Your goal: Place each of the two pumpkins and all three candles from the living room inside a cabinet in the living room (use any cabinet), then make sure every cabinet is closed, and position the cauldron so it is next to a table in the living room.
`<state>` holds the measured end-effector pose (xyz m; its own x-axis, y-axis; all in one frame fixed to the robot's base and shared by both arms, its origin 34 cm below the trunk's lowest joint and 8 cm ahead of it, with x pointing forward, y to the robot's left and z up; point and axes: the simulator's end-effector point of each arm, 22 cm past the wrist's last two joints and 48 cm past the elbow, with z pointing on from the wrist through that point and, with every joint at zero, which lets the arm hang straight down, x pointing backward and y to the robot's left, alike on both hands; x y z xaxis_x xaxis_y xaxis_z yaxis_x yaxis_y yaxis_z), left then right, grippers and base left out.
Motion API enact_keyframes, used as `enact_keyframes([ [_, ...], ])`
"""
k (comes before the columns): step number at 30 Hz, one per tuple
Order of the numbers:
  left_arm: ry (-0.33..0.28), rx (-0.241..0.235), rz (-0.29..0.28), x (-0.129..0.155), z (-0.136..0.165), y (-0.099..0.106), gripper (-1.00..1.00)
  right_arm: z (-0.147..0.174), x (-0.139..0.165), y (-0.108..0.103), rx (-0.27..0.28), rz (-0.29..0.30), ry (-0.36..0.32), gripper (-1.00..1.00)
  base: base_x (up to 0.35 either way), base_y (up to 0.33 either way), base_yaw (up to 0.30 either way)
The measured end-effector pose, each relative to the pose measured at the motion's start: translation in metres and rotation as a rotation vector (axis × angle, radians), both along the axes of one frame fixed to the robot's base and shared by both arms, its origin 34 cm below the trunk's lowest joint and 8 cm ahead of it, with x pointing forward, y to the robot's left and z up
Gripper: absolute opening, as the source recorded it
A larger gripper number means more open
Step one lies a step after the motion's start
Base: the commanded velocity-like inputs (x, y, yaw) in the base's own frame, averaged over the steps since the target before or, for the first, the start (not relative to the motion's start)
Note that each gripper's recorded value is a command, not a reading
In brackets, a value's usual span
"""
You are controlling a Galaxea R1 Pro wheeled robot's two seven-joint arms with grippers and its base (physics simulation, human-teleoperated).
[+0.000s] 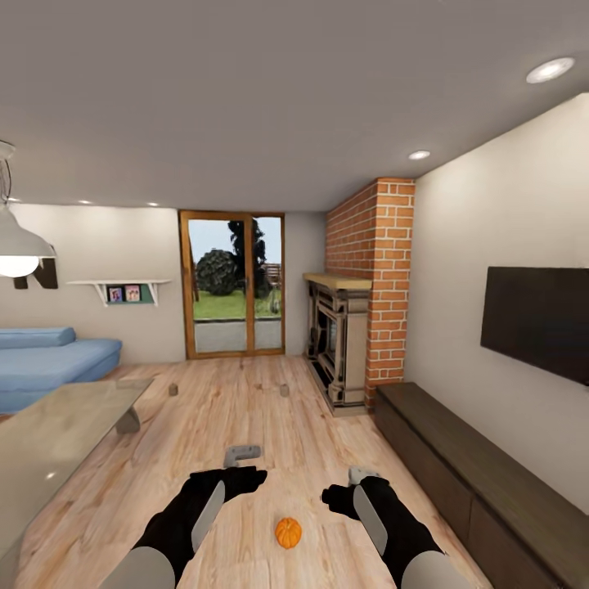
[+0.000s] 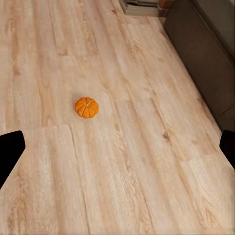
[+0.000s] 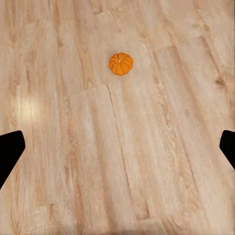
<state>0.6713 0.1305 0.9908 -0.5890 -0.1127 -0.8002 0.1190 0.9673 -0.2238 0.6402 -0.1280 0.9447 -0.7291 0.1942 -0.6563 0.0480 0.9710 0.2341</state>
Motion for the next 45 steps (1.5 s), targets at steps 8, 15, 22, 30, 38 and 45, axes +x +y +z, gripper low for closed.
enact_keyframes([
  [8, -0.008, 0.000, 0.000, -0.003, 0.011, 0.000, 1.00, 0.011, -0.003, 0.000, 0.000, 0.000, -0.009, 1.00, 0.000, 0.000, -0.205],
  [15, -0.010, 0.000, 0.000, -0.006, 0.017, 0.000, 1.00, 0.017, -0.005, 0.001, -0.003, 0.003, -0.013, 1.00, 0.000, 0.000, -0.061],
  [22, -0.003, 0.000, -0.001, -0.009, 0.018, 0.000, 1.00, 0.019, -0.008, 0.001, -0.003, 0.003, -0.006, 1.00, 0.000, 0.000, -0.013],
  [30, 0.010, -0.001, -0.002, -0.010, 0.013, 0.000, 1.00, 0.013, -0.011, 0.007, 0.053, -0.011, 0.020, 1.00, 0.000, 0.000, -0.002],
  [38, 0.024, -0.002, -0.004, -0.010, 0.005, -0.001, 1.00, 0.006, -0.012, 0.009, 0.076, -0.018, 0.039, 1.00, -0.155, 0.000, 0.000],
  [45, 0.035, -0.003, -0.004, -0.010, -0.001, -0.001, 1.00, -0.001, -0.013, 0.009, 0.080, -0.020, 0.054, 1.00, -0.268, 0.000, 0.000],
])
